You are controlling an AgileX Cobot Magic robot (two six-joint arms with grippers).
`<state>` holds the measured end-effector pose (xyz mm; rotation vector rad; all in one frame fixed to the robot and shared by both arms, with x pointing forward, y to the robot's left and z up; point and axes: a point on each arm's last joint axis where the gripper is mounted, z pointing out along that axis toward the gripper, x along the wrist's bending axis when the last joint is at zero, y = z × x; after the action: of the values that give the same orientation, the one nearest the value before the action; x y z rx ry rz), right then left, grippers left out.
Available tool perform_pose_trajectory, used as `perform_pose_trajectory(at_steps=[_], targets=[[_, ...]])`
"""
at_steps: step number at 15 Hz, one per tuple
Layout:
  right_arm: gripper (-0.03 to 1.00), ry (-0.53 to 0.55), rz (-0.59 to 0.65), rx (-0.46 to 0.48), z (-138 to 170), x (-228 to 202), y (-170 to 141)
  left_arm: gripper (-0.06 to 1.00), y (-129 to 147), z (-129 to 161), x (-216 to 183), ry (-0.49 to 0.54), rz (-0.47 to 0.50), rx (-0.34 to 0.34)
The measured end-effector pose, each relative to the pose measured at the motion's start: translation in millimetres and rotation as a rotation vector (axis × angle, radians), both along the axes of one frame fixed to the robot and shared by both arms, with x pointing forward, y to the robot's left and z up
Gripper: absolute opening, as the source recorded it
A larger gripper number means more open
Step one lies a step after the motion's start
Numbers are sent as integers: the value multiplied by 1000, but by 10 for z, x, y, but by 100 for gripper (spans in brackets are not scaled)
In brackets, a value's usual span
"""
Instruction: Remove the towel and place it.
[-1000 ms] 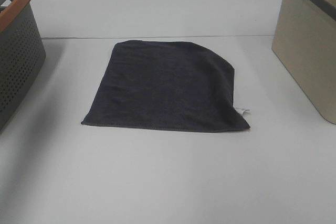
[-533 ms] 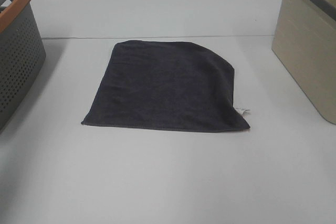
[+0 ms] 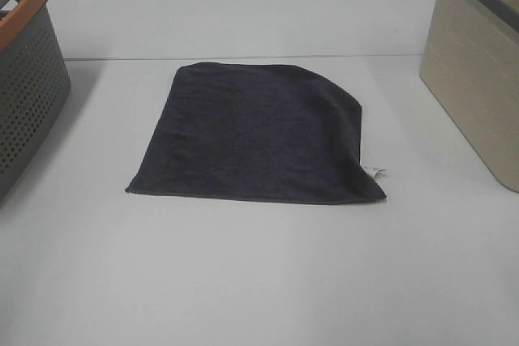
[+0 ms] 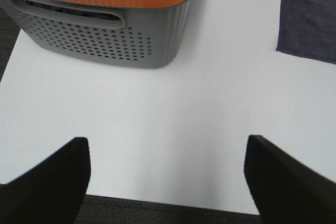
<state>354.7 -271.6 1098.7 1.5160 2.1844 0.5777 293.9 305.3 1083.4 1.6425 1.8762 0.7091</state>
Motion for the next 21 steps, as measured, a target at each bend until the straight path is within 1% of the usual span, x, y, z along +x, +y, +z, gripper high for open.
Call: perform_pose_trajectory(at_steps=[1,2,3,6,10,12,14,15,16,19,21], targets=[[79,-9,0,4,-66,-105,-28,75,2,-62,-88,-24,-1,-5],[79,-47,1,22,-186,-332,-84,75,5,-142,-240,-81,-7,-15],[79,-68,2,30,-234,-427,-108,75,8,-157,-303,-111,-18,-7],[79,-133,3,48,-335,-635,-164,75,16,-198,-455,-190,-39,10],[79,-251,11,81,-452,-889,-229,75,23,-245,-640,-330,-46,6],[79,-321,19,120,-435,-992,-239,75,22,-242,-646,-343,-51,9],[79,-369,47,139,-446,-1056,-234,75,20,-237,-631,-359,-59,19],[79,-425,70,153,-458,-1141,-243,75,14,-247,-625,-357,-68,22],[78,-458,71,160,-456,-1186,-256,75,10,-247,-625,-357,-71,17],[77,-482,73,168,-456,-1224,-264,75,1,-250,-624,-356,-78,11],[76,-482,73,169,-456,-1225,-264,75,-23,-265,-619,-350,-110,11]])
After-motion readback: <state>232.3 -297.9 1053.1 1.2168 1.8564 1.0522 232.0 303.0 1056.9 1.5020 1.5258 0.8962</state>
